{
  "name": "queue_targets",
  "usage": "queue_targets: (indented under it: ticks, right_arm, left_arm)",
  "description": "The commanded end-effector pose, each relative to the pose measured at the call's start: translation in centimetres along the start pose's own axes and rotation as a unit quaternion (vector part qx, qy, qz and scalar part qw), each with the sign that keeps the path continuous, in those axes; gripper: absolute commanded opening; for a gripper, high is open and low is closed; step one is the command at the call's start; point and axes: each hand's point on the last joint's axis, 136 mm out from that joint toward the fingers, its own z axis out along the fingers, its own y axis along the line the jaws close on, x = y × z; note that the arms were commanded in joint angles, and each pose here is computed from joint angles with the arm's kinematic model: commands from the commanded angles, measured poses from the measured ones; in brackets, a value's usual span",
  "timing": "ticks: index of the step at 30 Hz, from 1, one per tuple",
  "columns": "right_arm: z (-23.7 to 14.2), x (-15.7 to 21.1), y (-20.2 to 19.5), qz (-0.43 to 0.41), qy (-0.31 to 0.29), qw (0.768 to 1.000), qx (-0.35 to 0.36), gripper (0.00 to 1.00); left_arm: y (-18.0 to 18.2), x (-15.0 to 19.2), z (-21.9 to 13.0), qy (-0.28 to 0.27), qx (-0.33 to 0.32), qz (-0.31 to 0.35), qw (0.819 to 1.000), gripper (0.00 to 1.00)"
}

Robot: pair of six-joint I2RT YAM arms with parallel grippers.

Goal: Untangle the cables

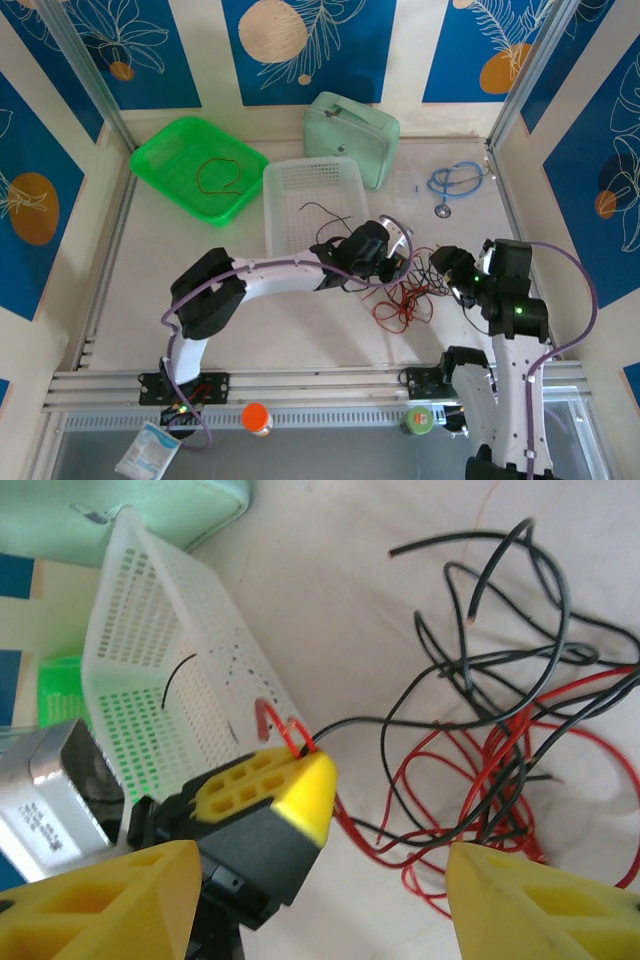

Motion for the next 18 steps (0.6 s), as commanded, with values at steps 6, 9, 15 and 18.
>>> queue_targets:
  ticks: [6,9,15,18]
  right_arm:
    - [3.1,-0.2,0.9,-0.027,0.014,0.999,0.025,0.67]
    - [3.9,-1.2,1.9,-0.057,-0.006,0.998,0.035,0.66]
    - [5.3,-3.4,2.3,-0.100,-0.039,0.992,0.072,0.58]
    - [5.6,-4.3,2.3,-0.112,-0.057,0.989,0.080,0.50]
  left_arm:
    - [-0.8,-1.0,-0.2,0.007,0.006,-0.026,1.000,0.00]
    - [-0.9,-0.8,-0.3,0.012,0.009,-0.025,1.000,0.00]
    - [-0.9,-0.5,-0.4,0.020,0.011,-0.024,0.999,0.00]
    - [-0.9,-0.3,-0.5,0.024,0.011,-0.023,0.999,0.00]
